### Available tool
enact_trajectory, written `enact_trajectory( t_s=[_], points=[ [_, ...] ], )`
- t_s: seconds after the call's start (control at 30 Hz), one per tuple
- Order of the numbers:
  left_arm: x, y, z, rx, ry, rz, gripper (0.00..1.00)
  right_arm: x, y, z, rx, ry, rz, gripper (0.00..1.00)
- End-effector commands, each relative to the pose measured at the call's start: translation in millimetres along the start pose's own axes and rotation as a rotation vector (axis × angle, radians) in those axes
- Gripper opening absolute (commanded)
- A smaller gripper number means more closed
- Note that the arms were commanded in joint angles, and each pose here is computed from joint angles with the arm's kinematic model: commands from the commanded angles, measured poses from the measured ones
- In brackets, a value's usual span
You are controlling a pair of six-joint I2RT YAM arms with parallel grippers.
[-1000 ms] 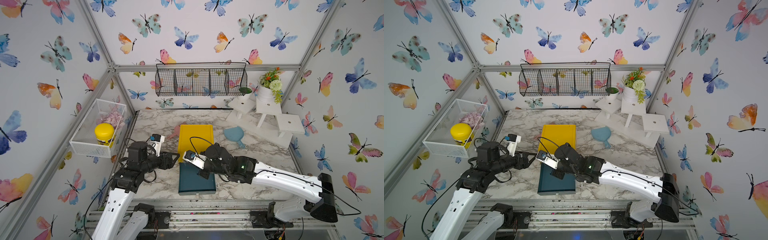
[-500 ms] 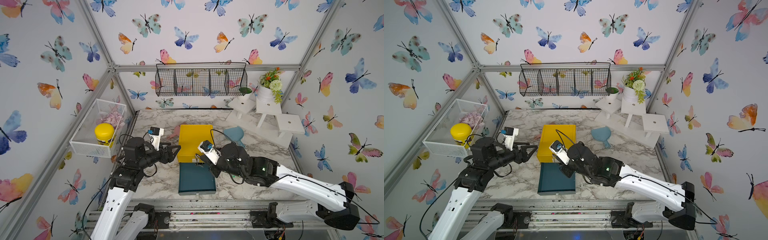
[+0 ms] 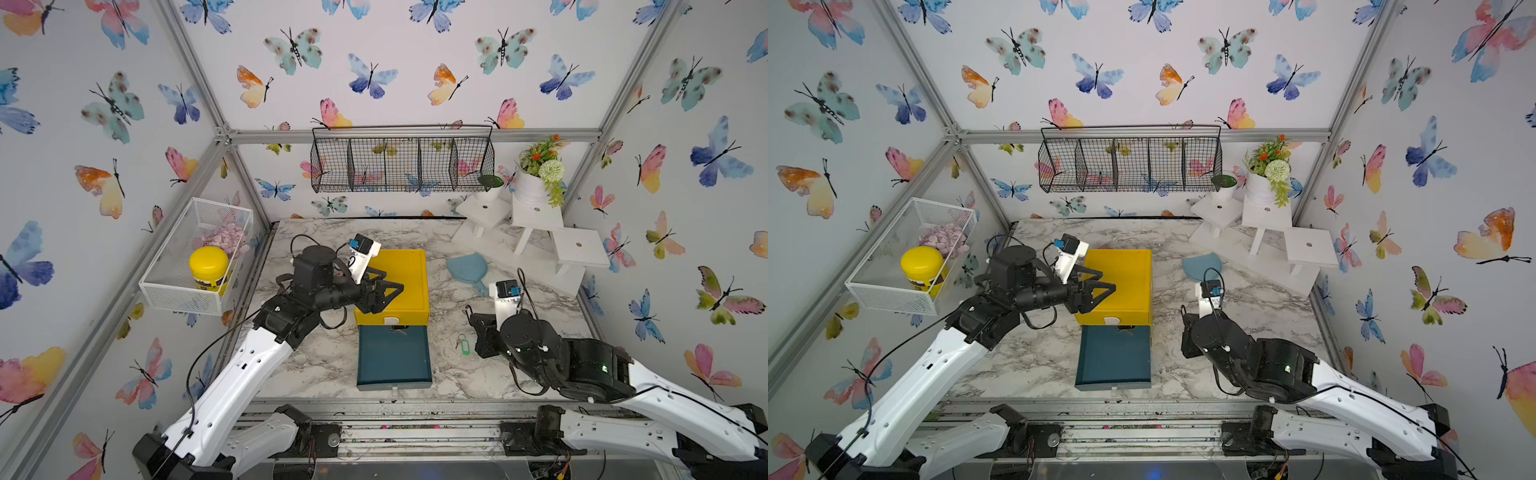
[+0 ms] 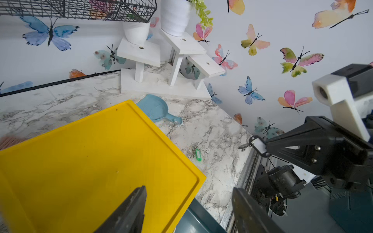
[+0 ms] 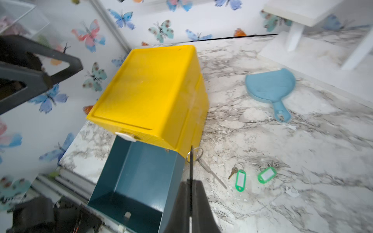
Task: Take the keys out of the drawer
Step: Place the key at the center of the board.
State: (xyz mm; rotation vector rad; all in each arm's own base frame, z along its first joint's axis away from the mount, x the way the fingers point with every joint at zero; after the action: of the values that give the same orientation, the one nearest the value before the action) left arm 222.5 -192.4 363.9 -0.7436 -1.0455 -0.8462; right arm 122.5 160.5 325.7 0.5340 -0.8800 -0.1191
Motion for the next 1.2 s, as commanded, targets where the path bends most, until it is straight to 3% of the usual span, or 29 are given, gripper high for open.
enact_trajectory(
  t_s=[0.0,0.2,0.5,0.8,0.97,1.17],
  points=[
    [18.5,-11.4,-16.3,-0.044,-0.004,-0.121,0.73,-6.4,-50.8,12.6,-0.195,-0.048,-0.2,0.04],
    [21.9,-27.6,-57.5,-0.132,0.059,-0.17,0.73,-12.9,-96.1,31.3,-0.306,-0.092,-0.369,0.04],
    [9.5,-50.2,-102.5,-0.223,0.14,-0.16,0.74,-32.7,-110.3,21.4,-0.364,-0.058,-0.406,0.04],
    [-7.6,-54.2,-130.5,-0.163,0.335,-0.148,0.72,-70.0,-109.9,-11.4,-0.404,0.049,-0.387,0.05],
    [-8.4,-64.7,-134.1,-0.162,0.344,-0.163,0.72,-91.1,-118.5,-21.9,-0.384,0.101,-0.459,0.05],
    [-11.4,-64.7,-140.1,-0.15,0.346,-0.13,0.72,-101.9,-123.4,-24.4,-0.431,0.153,-0.448,0.05]
  ],
)
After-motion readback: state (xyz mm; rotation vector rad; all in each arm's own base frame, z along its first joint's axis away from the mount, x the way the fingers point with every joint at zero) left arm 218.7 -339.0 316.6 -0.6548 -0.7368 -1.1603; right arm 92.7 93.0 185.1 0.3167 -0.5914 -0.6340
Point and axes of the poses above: each gripper's point midway between its finger pads, its own z axis back along the fingers, its own y axis along the line the jaws close on, x = y × z, the point moved 7 cm from there along z, back along the fingers, and after that the axes turned 13 degrees about -z, right-handed, at the moved point
